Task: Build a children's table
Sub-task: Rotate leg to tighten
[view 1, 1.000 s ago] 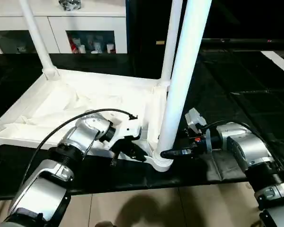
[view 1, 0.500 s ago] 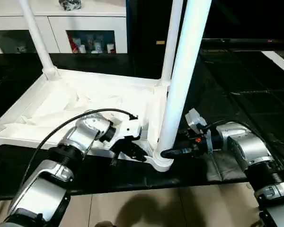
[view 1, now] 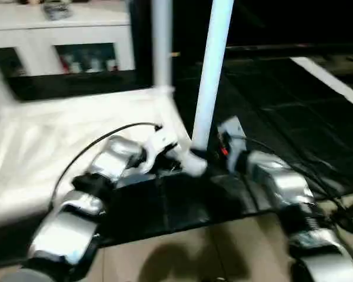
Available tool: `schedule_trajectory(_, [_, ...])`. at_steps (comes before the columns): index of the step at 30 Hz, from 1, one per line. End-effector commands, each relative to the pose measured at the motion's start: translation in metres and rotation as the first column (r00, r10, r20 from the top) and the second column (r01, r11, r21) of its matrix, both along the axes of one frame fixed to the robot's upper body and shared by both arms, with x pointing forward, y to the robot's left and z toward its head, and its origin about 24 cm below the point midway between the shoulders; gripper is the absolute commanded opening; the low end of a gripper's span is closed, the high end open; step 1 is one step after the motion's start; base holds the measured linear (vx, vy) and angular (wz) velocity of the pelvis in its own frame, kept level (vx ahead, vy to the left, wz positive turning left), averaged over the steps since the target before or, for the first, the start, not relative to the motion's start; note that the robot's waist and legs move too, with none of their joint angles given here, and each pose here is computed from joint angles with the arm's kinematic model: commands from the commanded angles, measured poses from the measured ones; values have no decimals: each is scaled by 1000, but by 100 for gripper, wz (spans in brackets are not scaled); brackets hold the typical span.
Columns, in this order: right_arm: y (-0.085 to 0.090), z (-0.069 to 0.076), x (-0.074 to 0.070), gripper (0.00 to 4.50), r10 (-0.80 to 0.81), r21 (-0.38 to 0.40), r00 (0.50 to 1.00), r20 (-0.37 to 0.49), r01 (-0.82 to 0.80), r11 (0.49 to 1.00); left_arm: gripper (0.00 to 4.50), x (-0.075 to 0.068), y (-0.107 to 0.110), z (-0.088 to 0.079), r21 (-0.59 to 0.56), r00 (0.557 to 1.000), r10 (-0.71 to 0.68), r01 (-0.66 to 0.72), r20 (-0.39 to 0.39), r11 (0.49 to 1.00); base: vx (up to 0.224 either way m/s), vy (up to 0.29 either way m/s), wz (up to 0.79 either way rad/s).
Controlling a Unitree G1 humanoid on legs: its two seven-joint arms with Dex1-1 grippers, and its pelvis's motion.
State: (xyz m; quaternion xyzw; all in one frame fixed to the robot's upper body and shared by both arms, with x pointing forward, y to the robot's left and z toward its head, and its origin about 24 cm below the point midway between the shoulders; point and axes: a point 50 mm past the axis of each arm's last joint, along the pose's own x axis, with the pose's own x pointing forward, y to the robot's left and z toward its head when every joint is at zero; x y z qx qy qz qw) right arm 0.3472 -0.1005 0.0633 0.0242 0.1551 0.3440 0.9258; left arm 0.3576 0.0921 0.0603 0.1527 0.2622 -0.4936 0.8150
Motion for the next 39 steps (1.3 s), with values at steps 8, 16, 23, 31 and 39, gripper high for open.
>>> schedule_trajectory(8, [36,-9,8,249,-138,16,988,-67,139,990,0,16,-42,32,-167,983,146,-126,111,978,0,0,0])
schedule_trajectory(16, [22,-8,2,342,-79,54,997,-9,79,995,0,9,-38,25,-165,993,40,-21,113,986,0,0,0])
schedule_trajectory(23, [-8,1,-11,395,126,55,991,47,-128,990,0,0,-22,16,-111,992,-87,96,86,989,0,0,0])
schedule_trajectory(31, [-47,10,-34,408,446,-26,893,56,-445,895,0,-15,-4,13,-68,936,-348,351,48,934,0,0,0])
schedule_trajectory(39, [-59,18,-44,408,632,-1,775,0,-632,775,0,-29,8,7,20,833,-553,554,-27,833,0,0,0])
